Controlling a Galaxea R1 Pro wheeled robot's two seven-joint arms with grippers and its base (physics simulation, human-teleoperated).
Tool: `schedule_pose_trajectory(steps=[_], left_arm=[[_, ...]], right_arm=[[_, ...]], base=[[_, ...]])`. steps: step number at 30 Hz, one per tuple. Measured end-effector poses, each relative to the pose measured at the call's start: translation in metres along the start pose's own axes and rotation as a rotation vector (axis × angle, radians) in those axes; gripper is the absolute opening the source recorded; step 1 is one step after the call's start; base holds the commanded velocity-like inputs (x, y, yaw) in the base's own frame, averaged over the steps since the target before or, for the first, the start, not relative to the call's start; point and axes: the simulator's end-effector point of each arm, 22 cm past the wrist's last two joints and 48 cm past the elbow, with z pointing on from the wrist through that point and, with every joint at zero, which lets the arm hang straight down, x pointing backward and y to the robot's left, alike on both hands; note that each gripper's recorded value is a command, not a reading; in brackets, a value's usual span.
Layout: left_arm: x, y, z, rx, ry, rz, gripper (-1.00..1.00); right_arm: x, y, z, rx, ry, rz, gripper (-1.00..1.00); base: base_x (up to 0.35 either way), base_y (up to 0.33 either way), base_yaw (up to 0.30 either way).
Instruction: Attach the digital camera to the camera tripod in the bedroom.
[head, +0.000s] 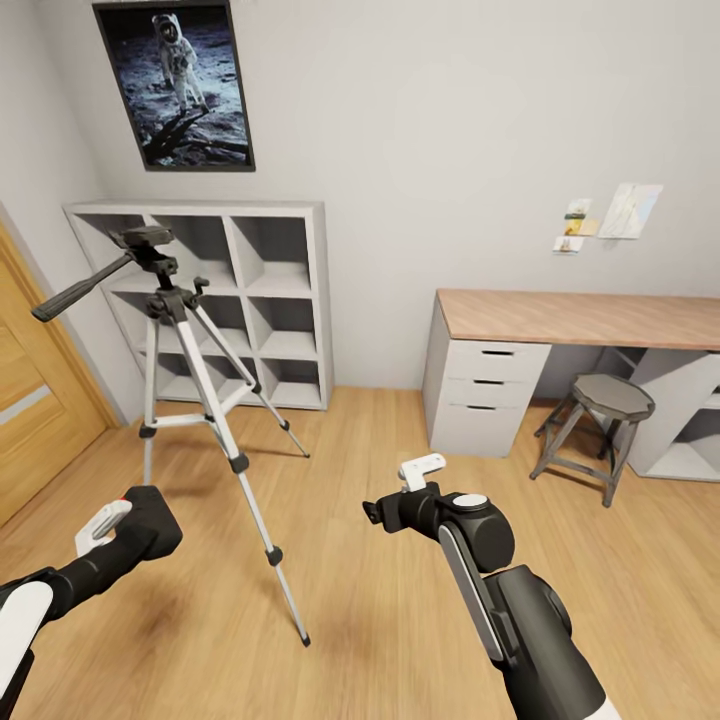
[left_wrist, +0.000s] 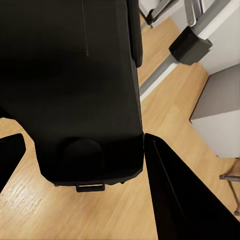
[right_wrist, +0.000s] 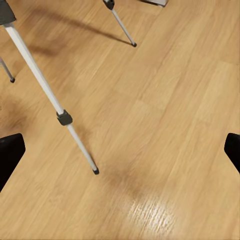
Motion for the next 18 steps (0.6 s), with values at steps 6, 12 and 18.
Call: schedule_pose_trajectory(steps=[6, 12, 18], left_arm=[[-0.003, -0.004, -0.005, -0.003, 0.002, 0.000, -1.00], [-0.006, -0.014, -0.007, 0.019, -0.006, 0.011, -1.00], [-0.006, -0.022, -0.009, 0.041, -0.011, 0.020, -1.00]], right_arm=[[-0.006, 0.003, -0.005, -0.003, 0.001, -0.005, 1.00], [-0.006, 0.005, -0.005, -0.005, 0.000, -0.006, 1.00], [-0.006, 0.007, -0.005, -0.008, 0.000, -0.008, 1.00]], base=[[0.000, 0.000, 0.000], [0.000, 0.000, 0.000], [0.005, 0.017, -0.038]])
